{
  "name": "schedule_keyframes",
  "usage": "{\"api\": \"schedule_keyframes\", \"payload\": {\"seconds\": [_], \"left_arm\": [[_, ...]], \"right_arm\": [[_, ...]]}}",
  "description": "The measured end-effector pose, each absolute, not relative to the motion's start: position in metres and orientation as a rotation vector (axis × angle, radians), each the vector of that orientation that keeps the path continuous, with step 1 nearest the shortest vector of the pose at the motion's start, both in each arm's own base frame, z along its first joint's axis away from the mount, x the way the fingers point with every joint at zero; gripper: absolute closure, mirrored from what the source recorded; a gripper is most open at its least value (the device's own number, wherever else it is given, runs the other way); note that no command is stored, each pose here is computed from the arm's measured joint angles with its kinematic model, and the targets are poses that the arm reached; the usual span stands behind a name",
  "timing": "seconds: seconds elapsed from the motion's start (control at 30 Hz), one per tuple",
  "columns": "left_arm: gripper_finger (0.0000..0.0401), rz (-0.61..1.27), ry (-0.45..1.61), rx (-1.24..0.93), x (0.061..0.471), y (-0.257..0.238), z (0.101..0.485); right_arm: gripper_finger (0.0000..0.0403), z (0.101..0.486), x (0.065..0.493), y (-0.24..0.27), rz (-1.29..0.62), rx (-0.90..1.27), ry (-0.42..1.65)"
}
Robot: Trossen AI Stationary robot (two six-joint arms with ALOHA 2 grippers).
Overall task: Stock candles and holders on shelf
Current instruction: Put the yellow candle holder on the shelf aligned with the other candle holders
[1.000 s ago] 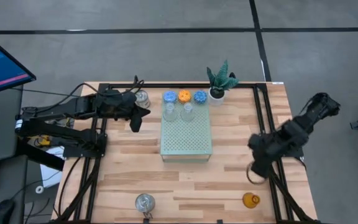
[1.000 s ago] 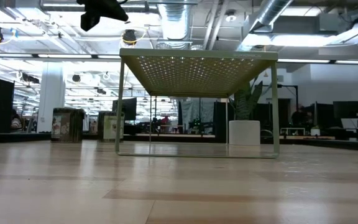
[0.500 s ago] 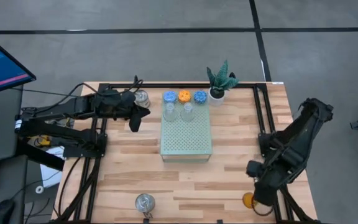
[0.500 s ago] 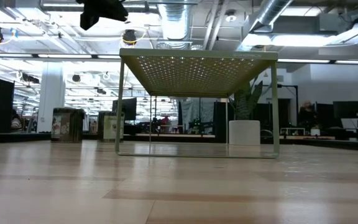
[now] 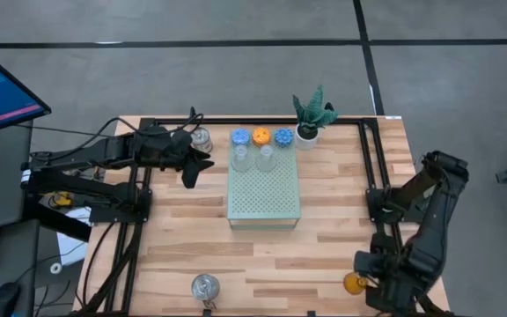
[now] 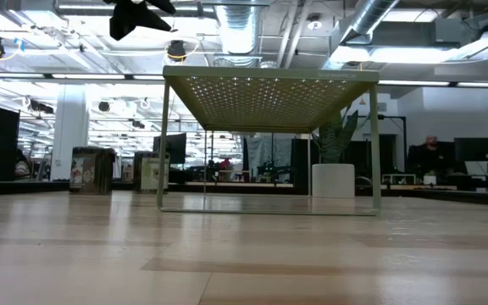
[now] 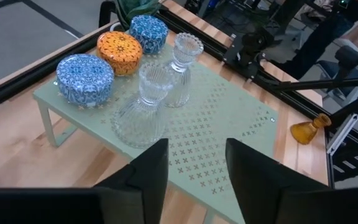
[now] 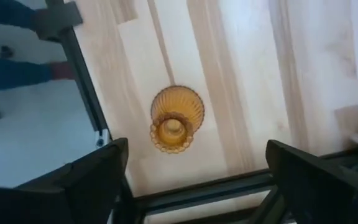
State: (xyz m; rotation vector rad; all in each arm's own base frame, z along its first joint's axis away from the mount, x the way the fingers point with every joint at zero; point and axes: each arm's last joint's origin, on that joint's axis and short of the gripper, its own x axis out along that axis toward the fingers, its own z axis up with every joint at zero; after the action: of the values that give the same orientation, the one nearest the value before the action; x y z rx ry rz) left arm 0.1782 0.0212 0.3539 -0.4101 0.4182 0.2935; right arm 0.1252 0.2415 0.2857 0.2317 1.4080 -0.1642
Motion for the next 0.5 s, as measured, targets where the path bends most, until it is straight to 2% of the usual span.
{"api": "schedule_keyframes", "payload": {"seconds": [0.2, 0.5], "left_arm": [[0.0224, 0.294, 0.417, -0.415, 0.178, 0.021, 0.354], [0.0223, 0.298, 0.416, -0.42, 0.178, 0.021, 0.354]], "right_arm": [[0.0034, 0.272, 0.125, 0.259, -0.082, 0.152, 1.407], [0.0035, 0.238, 0.127, 0.264, -0.027, 0.205, 1.359]]}}
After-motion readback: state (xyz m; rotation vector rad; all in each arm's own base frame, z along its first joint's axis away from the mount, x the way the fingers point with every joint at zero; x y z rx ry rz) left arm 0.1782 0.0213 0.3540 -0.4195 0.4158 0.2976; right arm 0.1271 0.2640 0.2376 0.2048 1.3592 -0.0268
